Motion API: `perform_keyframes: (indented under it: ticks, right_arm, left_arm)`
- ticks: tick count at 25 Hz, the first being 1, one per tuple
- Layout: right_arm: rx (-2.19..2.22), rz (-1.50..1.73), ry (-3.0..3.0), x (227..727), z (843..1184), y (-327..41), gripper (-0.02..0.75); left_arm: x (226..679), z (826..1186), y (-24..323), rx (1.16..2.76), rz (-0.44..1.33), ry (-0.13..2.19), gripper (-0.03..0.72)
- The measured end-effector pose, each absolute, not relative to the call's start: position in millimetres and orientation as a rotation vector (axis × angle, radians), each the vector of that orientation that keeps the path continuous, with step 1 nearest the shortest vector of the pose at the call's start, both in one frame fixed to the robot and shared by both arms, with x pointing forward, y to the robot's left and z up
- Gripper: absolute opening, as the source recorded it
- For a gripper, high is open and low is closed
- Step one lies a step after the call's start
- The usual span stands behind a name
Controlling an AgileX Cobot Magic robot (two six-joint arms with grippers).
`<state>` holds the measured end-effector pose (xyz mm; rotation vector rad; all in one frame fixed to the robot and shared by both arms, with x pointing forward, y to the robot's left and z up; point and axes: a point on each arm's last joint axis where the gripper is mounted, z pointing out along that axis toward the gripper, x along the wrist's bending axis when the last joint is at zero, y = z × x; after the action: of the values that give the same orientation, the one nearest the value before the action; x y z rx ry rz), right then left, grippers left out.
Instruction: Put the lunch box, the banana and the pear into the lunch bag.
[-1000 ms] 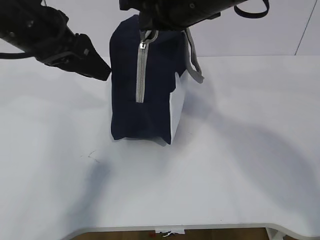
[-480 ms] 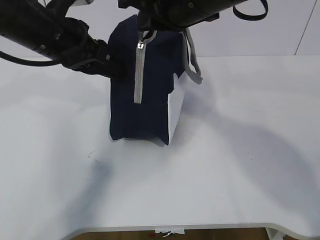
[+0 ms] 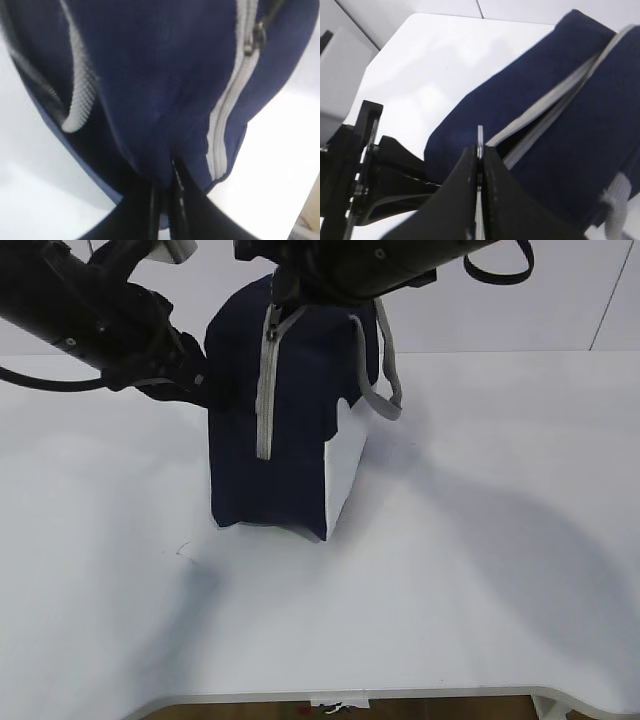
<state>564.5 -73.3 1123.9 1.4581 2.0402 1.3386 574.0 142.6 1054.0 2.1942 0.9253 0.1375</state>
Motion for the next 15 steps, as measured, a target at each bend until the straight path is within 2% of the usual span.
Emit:
perform_keyframes:
  ticks: [8, 15]
  right_arm:
    - [1.474, 1.34, 1.998, 571.9, 1125.6, -83.1, -0.01]
    - [1.512, 1.342, 1.94, 581.8, 1127.1, -97.9, -0.01]
  left_arm:
    - [561.2, 1068.1, 147.8, 2.256, 0.153, 0.858, -0.004]
    - [557.3, 1066.3, 149.2, 2.305, 0.123, 0.838, -0.005]
